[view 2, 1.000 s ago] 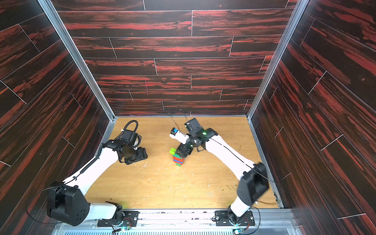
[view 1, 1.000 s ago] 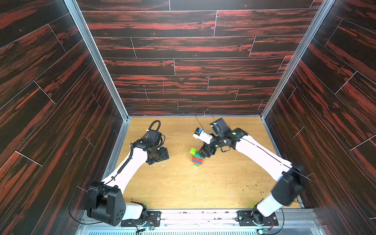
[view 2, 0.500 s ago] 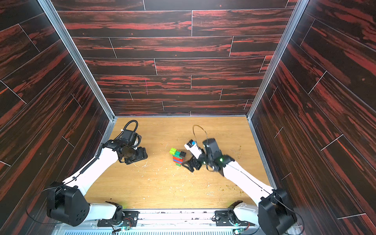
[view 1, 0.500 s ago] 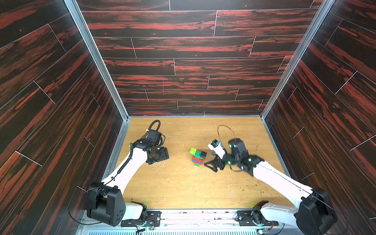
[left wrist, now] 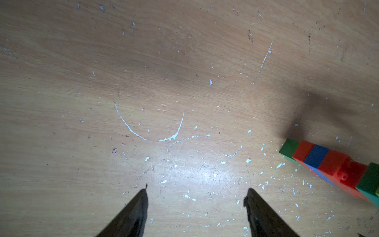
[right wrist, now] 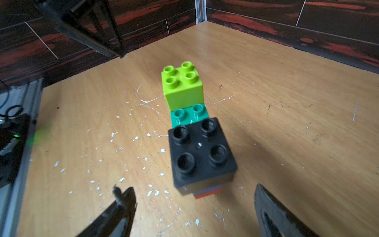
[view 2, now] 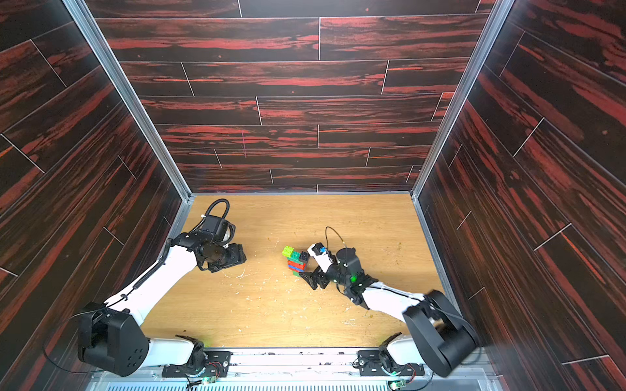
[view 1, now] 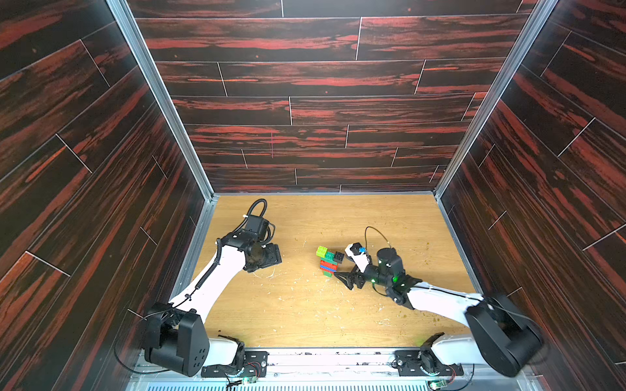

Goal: Assemble a carrot with lego
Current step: Adjust the lego brick at the center of the board.

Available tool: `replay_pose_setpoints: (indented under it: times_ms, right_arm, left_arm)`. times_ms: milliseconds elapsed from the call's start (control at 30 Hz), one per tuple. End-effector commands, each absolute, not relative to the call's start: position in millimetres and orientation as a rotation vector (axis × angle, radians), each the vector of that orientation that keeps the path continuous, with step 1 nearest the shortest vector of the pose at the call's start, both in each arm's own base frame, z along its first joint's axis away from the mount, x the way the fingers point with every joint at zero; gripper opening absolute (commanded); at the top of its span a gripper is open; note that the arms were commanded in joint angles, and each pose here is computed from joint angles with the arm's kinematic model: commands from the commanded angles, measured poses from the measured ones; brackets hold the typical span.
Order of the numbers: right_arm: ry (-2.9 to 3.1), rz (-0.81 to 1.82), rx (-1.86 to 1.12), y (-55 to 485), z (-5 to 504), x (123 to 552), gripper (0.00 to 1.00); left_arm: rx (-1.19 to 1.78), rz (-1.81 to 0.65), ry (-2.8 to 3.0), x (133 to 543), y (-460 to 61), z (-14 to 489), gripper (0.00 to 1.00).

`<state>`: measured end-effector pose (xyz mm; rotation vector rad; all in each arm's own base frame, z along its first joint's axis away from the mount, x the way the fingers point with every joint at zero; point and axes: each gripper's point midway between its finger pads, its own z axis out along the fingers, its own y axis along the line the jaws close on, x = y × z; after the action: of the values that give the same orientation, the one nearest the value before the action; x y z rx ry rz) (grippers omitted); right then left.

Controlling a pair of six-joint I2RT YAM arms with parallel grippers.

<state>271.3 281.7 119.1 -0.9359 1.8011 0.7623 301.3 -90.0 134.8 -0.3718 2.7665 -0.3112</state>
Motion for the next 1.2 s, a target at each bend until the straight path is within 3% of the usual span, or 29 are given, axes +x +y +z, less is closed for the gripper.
replay_pose_setpoints:
  times_ms: [0, 133, 300, 800, 1167]
  right_arm:
    - [1.707, 0.735, -0.887, 289.0, 128.1, 283.2, 0.89]
    - [1.688, 0.730, -0.869, 291.8, 122.1, 289.6, 0.85]
    - [1.683, 0.765, -0.861, 298.5, 114.2, 293.1, 0.72]
    - [1.679, 0.818, -0.913, 318.9, 98.5, 296.4, 0.66]
    - [1.692, 0.831, -0.952, 325.5, 92.7, 298.0, 0.52]
  left_arm:
    - [-0.371, -0.277, 2.764, 302.0, -84.6, 132.5, 0.76]
    - [-0.370, -0.268, 2.760, 301.7, -83.2, 133.5, 0.76]
    - [-0.371, -0.260, 2.757, 302.3, -82.3, 133.7, 0.76]
    - [-0.375, -0.232, 2.737, 298.4, -76.8, 140.6, 0.77]
    - [-0.392, -0.226, 2.729, 295.8, -74.6, 142.1, 0.76]
